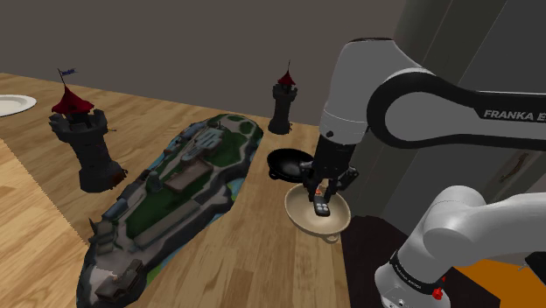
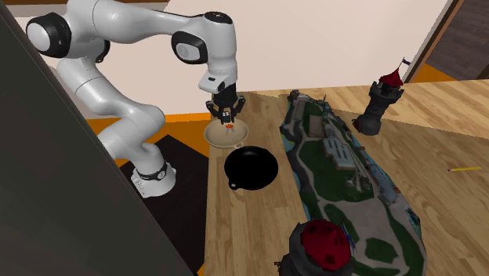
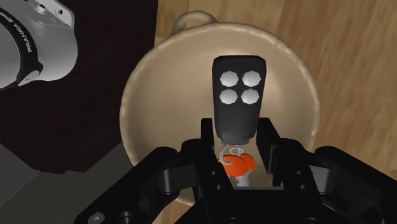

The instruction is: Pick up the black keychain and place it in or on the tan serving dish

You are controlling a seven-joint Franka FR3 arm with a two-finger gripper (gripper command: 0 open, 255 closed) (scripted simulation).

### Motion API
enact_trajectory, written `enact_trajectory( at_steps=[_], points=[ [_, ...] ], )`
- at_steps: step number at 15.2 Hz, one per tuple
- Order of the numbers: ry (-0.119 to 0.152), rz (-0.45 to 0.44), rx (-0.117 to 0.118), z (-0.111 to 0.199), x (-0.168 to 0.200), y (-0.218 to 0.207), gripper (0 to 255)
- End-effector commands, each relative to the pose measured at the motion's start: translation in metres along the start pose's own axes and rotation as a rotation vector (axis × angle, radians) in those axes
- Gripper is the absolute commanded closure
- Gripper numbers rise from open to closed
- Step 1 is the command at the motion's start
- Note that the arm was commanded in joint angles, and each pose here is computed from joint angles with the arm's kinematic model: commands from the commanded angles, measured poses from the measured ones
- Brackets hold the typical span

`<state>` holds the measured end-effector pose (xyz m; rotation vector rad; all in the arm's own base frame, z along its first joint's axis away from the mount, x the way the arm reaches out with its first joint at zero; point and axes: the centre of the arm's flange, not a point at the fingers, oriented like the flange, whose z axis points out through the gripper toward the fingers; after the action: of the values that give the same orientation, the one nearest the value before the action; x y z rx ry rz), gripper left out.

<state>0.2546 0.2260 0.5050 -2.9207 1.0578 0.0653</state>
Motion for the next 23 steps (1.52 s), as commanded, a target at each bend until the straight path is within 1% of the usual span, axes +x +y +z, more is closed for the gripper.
enact_trajectory(
  at_steps=[1,4,12,13,18,22,23],
  points=[
    [0.0,0.0,0.0,0.009,0.001,0.0,255],
    [0.0,0.0,0.0,0.023,0.002,0.0,255],
    [0.0,0.0,0.0,0.023,0.002,0.0,255],
    [0.0,0.0,0.0,0.023,0.002,0.0,0],
    [0.0,0.0,0.0,0.023,0.002,0.0,0],
    [0.0,0.0,0.0,-0.027,0.002,0.0,0],
    [0.0,0.0,0.0,-0.027,0.002,0.0,0]
  ],
)
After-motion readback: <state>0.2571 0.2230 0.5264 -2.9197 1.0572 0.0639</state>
